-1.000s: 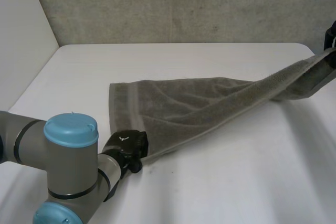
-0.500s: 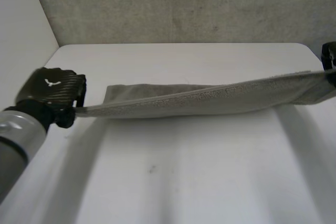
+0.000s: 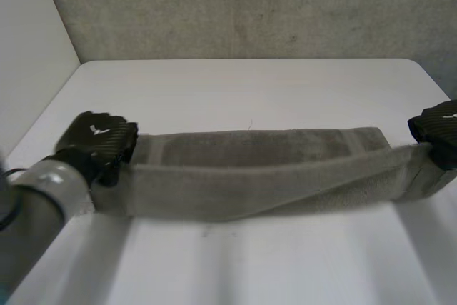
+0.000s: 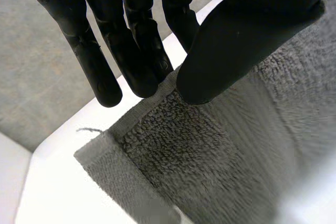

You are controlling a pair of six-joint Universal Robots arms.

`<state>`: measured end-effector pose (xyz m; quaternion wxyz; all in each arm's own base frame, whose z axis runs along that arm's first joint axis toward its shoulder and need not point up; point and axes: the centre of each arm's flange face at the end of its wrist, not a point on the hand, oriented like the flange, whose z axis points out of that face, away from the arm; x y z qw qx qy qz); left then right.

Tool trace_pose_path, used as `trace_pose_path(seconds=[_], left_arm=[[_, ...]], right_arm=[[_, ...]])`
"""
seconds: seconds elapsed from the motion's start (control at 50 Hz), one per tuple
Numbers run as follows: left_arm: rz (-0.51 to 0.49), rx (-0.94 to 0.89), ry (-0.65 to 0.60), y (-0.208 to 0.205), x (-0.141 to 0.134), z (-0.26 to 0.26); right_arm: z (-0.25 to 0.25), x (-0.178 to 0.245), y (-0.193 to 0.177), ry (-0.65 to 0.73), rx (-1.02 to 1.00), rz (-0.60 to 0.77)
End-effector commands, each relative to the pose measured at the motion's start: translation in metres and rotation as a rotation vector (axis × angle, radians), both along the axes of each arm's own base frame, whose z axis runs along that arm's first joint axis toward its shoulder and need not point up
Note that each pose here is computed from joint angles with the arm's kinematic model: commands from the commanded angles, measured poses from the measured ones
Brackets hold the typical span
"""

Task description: Fold the towel.

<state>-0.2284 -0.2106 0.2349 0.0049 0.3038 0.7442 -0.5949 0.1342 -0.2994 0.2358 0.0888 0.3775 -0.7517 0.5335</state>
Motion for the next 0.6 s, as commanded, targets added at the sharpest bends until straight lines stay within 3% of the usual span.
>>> trace_pose_path(seconds=[0.02, 0.2, 0.36, 0.6], left_arm=[[-0.012, -0.012, 0.007, -0.065, -0.032, -0.041], [-0.014, -0.022, 0.011, -0.117, -0.055, -0.072], [-0.012, -0.072, 0.032, -0.157, -0.072, -0.088], [-0.013, -0.115, 0.052, -0.177, -0.081, -0.095]], right_arm=[[-0.045, 0.019, -0.048, 0.015, -0.034, -0.020], [-0.074, 0.035, -0.099, -0.100, -0.107, -0.053], [-0.087, 0.048, -0.126, -0.104, -0.151, -0.069], [-0.103, 0.062, -0.131, -0.081, -0.128, -0.061]])
